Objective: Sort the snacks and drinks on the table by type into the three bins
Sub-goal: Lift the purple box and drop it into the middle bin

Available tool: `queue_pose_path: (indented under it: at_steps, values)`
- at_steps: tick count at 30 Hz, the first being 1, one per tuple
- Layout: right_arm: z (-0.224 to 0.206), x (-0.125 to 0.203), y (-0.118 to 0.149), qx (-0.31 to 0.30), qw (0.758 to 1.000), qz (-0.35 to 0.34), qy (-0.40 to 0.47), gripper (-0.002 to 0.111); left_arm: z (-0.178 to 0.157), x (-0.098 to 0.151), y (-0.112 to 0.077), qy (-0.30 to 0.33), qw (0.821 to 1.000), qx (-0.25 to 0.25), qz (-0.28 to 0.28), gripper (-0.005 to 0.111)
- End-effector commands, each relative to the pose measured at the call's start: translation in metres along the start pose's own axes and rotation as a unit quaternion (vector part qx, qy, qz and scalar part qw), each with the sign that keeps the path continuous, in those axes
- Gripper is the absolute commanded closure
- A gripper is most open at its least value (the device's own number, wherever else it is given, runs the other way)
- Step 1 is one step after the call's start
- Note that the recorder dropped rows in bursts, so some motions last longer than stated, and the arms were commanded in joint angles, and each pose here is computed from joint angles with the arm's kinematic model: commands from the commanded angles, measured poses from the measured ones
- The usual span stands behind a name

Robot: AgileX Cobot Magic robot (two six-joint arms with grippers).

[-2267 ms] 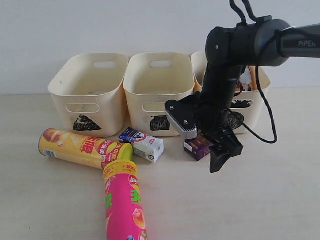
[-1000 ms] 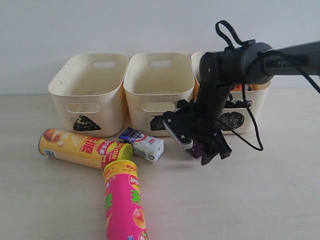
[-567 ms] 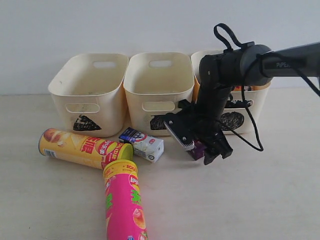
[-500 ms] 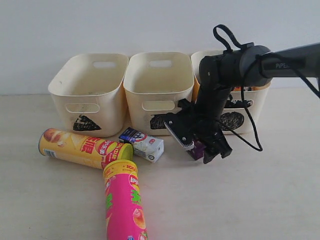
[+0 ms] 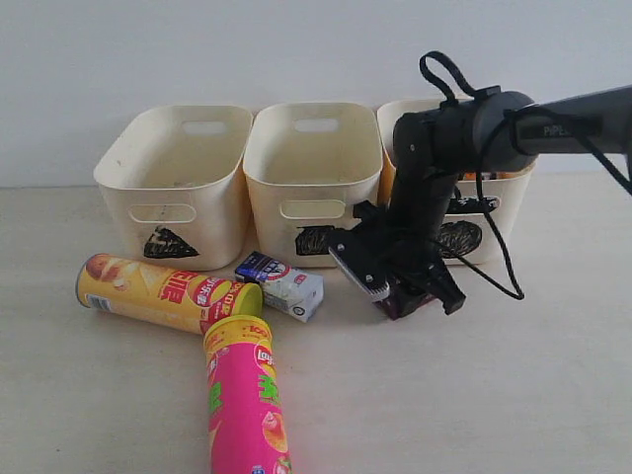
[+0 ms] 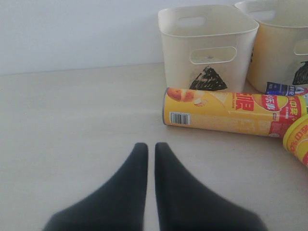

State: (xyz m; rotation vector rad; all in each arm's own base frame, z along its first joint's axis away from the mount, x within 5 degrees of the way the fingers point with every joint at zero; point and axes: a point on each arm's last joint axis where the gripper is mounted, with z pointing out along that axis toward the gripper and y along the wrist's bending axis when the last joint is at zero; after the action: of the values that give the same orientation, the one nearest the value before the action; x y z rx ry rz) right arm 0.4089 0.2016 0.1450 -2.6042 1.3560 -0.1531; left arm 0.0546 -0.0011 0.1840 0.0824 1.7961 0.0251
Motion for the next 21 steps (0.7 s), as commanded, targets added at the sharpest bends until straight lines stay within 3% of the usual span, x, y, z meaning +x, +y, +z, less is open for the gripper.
queue_pose_path:
  at_steps: [1, 7, 13, 17, 21]
  values:
    - [-0.047, -0.003, 0.0, 0.014, 1.0, 0.009, -0.008, 0.107, -0.001, -0.003, 0.0, -0.01, 1.0, -0.001, -0.004, 0.102]
    - [-0.093, -0.025, 0.007, 0.015, 0.992, 0.055, -0.11, 0.109, -0.001, -0.003, 0.0, -0.01, 1.0, -0.001, -0.004, 0.102]
    - [-0.145, -0.044, 0.0, 0.095, 0.961, 0.176, -0.192, 0.109, -0.001, -0.003, 0.0, -0.01, 1.0, -0.001, -0.004, 0.102]
    - [-0.166, -0.039, -0.012, 0.172, 0.907, 0.322, -0.211, 0.109, -0.001, -0.003, 0.0, -0.01, 1.0, -0.001, -0.004, 0.102]
    - [-0.173, -0.032, -0.029, 0.241, 0.824, 0.448, -0.249, 0.109, -0.001, -0.003, 0.0, -0.01, 1.0, -0.001, -0.004, 0.102]
